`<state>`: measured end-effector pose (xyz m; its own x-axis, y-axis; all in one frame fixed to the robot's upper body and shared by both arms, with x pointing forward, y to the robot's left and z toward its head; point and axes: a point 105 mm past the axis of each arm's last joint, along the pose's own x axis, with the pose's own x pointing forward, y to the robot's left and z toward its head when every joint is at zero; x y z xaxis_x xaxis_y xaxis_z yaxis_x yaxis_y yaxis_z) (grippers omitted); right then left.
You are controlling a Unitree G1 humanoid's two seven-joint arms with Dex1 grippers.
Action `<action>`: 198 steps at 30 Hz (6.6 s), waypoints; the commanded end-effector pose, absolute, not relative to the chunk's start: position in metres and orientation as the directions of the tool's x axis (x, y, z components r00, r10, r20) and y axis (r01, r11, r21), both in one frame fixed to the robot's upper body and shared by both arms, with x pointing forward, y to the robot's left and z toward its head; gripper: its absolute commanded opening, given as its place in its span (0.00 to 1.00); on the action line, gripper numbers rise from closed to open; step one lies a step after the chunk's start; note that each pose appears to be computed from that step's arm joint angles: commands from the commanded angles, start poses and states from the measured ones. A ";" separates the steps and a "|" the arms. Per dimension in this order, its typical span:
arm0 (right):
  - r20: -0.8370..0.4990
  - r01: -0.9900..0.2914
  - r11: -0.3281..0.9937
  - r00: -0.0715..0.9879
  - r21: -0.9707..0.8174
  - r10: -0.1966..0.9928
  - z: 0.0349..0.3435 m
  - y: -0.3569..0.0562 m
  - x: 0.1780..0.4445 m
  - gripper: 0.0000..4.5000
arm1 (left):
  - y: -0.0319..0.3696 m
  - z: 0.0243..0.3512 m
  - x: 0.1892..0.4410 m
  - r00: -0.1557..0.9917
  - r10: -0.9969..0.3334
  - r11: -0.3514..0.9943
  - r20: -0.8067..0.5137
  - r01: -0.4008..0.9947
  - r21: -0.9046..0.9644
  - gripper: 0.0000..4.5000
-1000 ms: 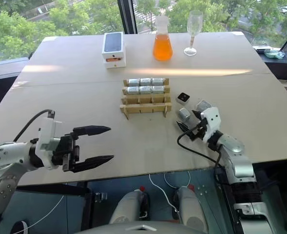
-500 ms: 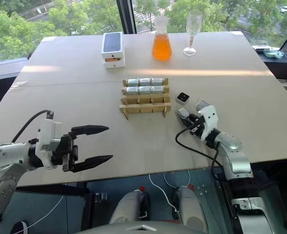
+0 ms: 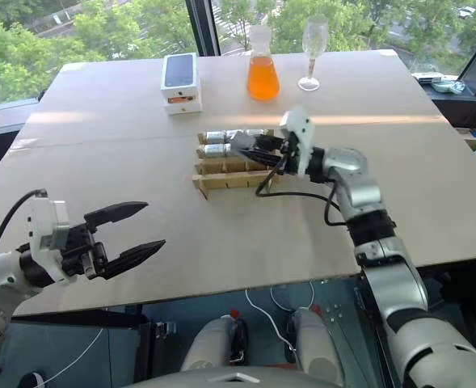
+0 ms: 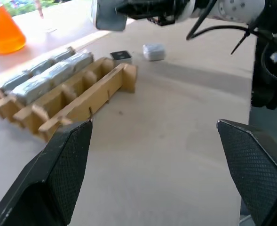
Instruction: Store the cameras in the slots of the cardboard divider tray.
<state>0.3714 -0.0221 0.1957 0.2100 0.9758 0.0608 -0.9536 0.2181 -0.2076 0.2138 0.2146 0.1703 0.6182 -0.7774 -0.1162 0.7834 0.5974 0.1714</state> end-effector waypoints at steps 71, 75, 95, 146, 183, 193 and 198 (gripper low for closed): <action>-0.369 -0.782 -0.050 0.236 -0.621 0.899 0.171 0.066 0.388 0.18 | 0.211 0.187 0.176 0.882 -0.471 0.866 0.022 0.457 0.203 0.97; -0.364 -0.799 -0.049 0.217 -0.599 0.906 0.170 0.068 0.386 0.18 | 0.211 0.186 0.173 0.885 -0.466 0.869 0.020 0.453 0.200 0.97; -0.398 -0.691 -0.156 0.204 -0.705 0.894 0.172 0.076 0.379 0.75 | 0.214 0.185 0.174 0.885 -0.465 0.869 0.022 0.452 0.200 0.97; 0.315 -0.934 0.355 0.345 0.025 0.884 0.191 -0.077 0.286 0.99 | 0.193 0.170 0.273 0.759 -0.650 0.706 -0.028 0.618 0.347 0.97; 0.130 -0.739 0.634 0.622 -0.227 0.772 0.132 -0.143 0.239 0.99 | 0.157 0.193 0.383 0.214 -0.808 -0.081 -0.549 0.883 0.463 0.97; 0.133 -0.740 0.633 0.620 -0.225 0.773 0.134 -0.142 0.243 0.99 | 0.151 0.188 0.388 0.271 -0.798 -0.081 -0.539 0.837 0.542 0.97; 0.156 -0.743 0.636 0.617 -0.207 0.771 0.139 -0.140 0.246 0.99 | 0.154 0.181 0.391 0.311 -0.758 -0.108 -0.574 0.807 0.580 0.97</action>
<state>0.2468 -0.1420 0.1257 0.6294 0.7688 0.1131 -0.7462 0.6386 -0.1882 0.3883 0.1515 0.1761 0.2797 -0.7703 -0.5730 0.8299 -0.1061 0.5477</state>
